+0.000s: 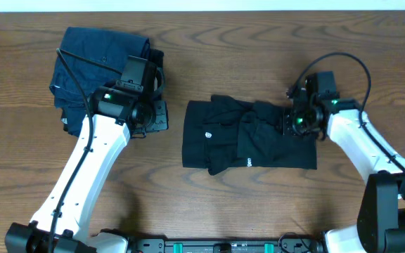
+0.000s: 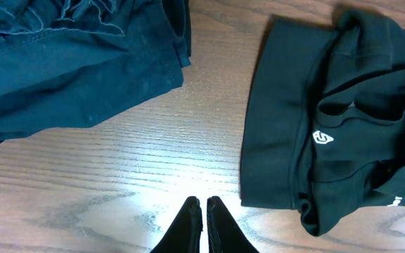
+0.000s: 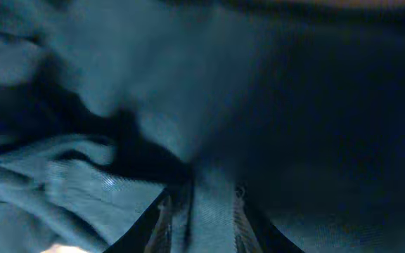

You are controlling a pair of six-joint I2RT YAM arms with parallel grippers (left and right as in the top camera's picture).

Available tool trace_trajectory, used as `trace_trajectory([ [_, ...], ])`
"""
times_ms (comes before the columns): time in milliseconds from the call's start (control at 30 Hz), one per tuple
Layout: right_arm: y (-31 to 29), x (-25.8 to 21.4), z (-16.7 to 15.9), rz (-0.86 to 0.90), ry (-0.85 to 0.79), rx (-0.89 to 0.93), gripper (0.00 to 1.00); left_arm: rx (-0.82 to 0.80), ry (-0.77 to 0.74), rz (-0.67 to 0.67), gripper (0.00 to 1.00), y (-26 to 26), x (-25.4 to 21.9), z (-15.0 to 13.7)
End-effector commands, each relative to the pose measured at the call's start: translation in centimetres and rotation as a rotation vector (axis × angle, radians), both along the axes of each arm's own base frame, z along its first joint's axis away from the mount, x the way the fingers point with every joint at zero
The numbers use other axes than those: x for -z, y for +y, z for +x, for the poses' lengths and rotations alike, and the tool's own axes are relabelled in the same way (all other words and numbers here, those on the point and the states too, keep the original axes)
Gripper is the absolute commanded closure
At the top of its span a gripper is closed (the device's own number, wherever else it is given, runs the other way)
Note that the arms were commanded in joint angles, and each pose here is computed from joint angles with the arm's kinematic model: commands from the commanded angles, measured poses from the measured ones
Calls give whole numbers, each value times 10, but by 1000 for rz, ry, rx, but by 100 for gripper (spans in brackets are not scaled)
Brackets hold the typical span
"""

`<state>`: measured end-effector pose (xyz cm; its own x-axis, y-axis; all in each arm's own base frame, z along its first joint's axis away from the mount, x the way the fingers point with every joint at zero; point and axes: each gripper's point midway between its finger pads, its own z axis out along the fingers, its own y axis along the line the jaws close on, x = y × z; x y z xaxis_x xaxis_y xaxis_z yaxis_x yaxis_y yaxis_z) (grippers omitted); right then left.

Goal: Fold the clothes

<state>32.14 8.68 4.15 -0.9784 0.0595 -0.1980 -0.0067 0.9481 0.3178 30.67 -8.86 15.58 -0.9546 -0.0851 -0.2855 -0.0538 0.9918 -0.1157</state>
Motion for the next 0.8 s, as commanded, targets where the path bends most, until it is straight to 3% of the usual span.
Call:
trace_trajectory([
  [0,10,9,-12,15,36,6,75,-4,17,22,93,5,6,-2],
  [200,72,-11,-33,284,83,-136,75,-4,14,21,92,5,6,-1],
  [433,89,-12,-44,295,85,-219,69,-4,14,21,93,5,6,-1],
  [600,111,-68,-46,581,-7,-410,60,-4,14,22,93,5,6,-1],
  [767,54,-84,-20,395,-34,-292,57,-4,15,22,93,5,6,-1],
])
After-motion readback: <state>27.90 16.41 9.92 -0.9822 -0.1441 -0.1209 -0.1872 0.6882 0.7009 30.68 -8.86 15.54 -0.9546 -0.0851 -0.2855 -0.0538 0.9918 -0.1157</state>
